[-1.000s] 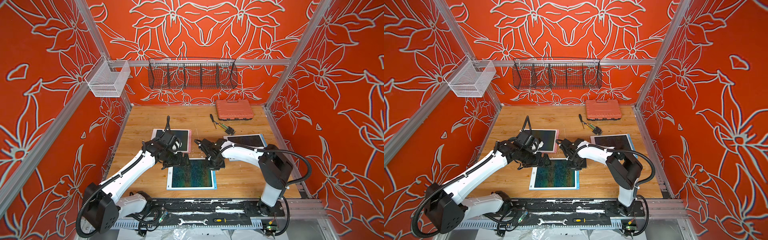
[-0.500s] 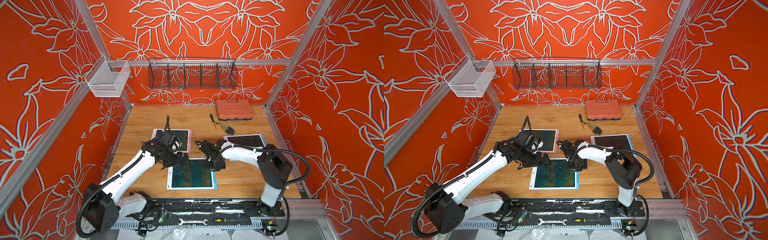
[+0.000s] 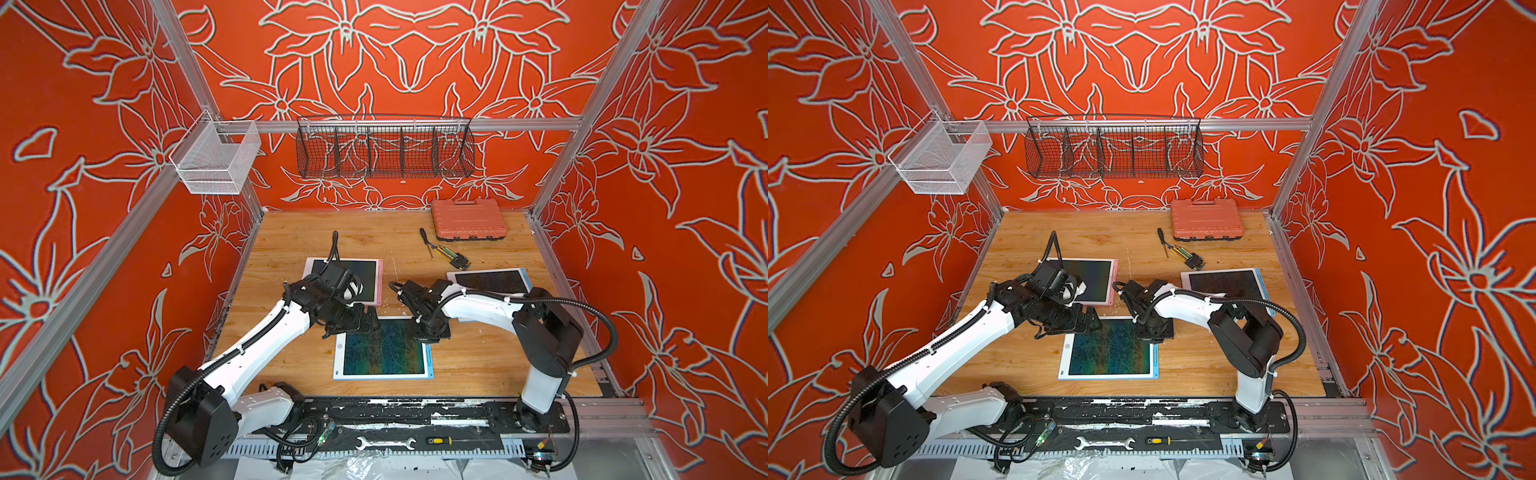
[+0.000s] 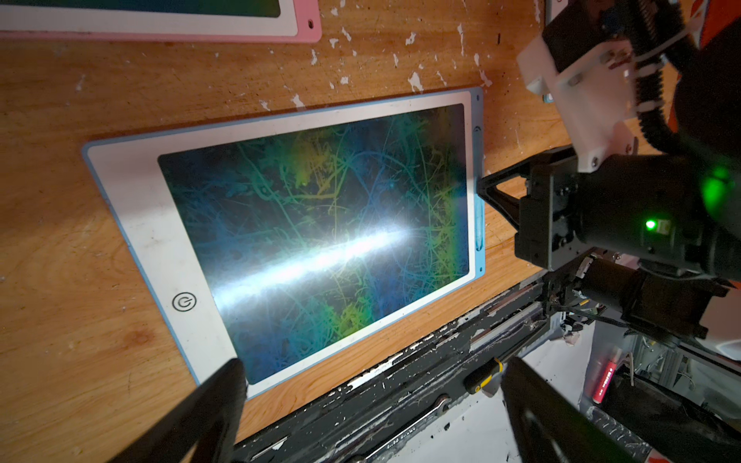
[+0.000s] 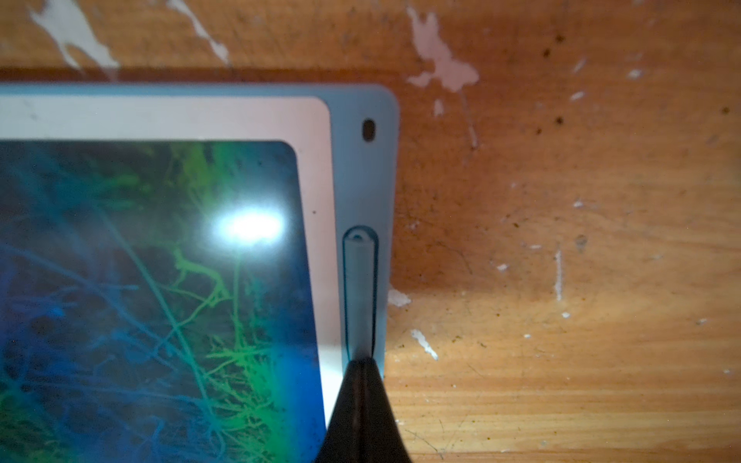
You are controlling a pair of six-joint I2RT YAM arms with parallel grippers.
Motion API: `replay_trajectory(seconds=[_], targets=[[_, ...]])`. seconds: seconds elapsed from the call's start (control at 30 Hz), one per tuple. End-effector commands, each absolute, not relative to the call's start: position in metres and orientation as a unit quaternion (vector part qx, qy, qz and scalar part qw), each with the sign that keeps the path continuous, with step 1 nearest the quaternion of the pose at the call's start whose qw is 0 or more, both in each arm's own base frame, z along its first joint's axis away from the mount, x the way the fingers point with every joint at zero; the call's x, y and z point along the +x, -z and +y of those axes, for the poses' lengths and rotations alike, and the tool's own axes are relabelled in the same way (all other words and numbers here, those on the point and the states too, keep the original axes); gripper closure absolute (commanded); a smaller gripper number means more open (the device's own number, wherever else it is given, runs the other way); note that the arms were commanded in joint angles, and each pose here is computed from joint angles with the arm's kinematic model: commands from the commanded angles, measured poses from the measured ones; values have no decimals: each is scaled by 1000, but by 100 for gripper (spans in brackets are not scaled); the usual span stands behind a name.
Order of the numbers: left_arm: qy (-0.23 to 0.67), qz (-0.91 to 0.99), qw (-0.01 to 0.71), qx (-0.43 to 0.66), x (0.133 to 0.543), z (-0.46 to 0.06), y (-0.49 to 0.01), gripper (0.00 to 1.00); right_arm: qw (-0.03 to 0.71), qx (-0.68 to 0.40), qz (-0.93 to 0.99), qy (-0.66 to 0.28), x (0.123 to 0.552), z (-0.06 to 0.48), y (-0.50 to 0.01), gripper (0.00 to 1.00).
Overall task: Place the stylus back onto the writing tablet
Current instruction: Place the stylus on the writing tablet.
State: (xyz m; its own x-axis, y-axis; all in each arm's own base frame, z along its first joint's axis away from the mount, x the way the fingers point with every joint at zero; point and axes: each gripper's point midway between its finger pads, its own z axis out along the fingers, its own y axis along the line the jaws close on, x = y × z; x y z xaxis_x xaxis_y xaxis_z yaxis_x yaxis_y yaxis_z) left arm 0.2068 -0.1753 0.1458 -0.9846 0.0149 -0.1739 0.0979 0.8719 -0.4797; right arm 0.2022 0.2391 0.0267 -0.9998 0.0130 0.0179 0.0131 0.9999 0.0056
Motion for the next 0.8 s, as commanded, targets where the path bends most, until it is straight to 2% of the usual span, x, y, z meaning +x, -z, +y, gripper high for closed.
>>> replay_trajectory(seconds=[0.0, 0.47, 0.77], targets=[[256, 963, 81, 33, 205, -175, -146, 3, 28, -15, -999, -21, 192, 230, -13, 95], [254, 963, 81, 33, 205, -174, -146, 3, 41, -21, -999, -17, 188, 231, 1, 100], [254, 963, 81, 34, 207, -174, -147, 3, 67, -34, -996, -45, 177, 221, 13, 100]])
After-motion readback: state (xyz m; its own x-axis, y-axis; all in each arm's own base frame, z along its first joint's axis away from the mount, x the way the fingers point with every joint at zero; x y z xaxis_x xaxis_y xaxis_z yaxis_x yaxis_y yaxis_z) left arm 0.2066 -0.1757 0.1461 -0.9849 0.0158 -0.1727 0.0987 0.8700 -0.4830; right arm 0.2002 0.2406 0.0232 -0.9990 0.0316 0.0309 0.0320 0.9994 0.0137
